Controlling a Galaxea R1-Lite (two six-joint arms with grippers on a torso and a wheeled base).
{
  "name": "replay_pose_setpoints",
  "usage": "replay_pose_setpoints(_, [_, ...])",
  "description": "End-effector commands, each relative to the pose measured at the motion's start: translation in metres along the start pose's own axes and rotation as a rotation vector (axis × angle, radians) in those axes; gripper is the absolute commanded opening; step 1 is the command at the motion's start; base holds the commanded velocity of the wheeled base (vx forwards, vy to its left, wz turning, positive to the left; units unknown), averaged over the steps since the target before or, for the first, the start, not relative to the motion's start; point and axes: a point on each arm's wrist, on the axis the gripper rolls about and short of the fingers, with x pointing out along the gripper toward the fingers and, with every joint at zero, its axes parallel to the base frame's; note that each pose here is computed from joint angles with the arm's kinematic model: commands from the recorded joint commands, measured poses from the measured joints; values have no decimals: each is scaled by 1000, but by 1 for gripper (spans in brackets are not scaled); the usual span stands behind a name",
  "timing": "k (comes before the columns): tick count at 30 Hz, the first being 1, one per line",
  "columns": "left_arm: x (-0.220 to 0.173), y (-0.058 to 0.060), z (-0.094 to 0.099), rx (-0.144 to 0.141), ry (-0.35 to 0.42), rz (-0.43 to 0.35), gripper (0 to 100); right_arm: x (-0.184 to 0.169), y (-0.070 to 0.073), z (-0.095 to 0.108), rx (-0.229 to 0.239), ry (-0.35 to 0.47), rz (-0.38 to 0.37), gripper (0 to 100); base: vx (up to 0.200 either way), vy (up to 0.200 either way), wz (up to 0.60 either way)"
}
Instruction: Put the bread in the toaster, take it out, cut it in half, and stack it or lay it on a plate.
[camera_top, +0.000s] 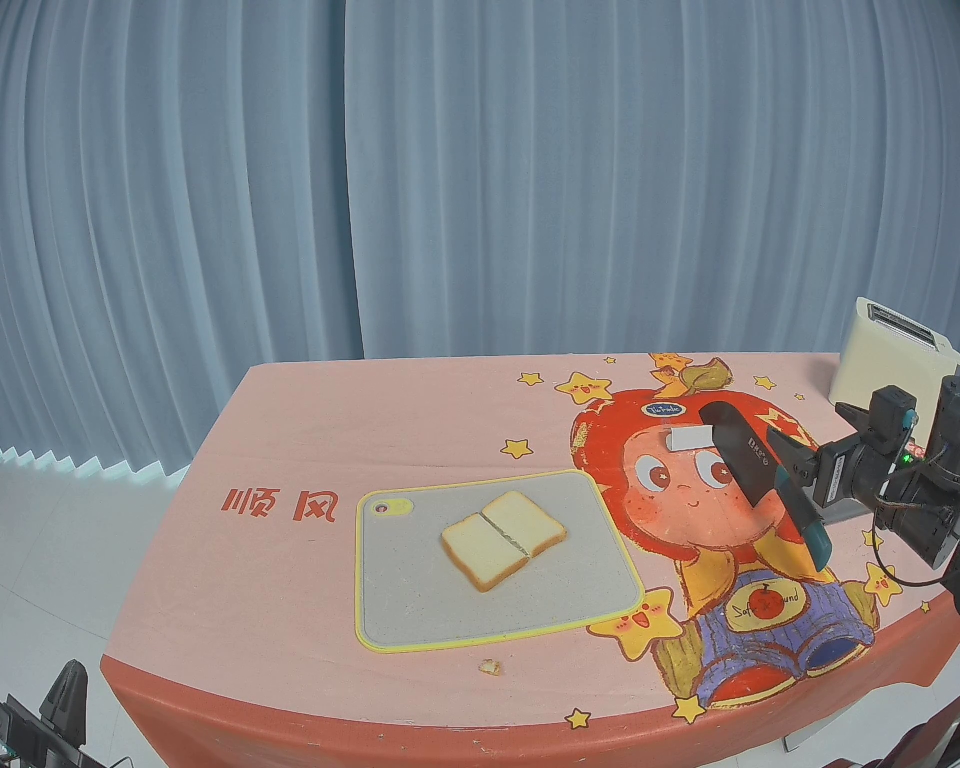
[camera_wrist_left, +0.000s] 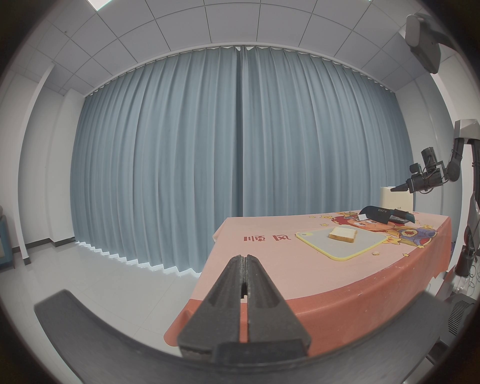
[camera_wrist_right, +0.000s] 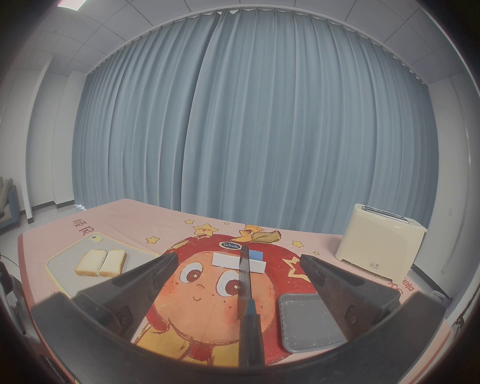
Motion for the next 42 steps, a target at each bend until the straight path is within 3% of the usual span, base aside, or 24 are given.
replay_pose_setpoints(1, [0, 0, -5, 0, 1, 0, 0, -3, -1, 0, -1, -6, -1, 100, 0, 0, 0])
replay_pose_setpoints(26, [0, 0, -5, 0, 1, 0, 0, -7, -14, 2, 18, -24, -60, 100, 0, 0, 0])
replay_pose_setpoints(34, [0, 0, -5, 0, 1, 0, 0, 2, -6, 17, 28, -70, -35, 100, 0, 0, 0])
replay_pose_setpoints(42, [0, 0, -5, 0, 1, 0, 0, 3, -3, 18, 21, -71, -28, 100, 0, 0, 0])
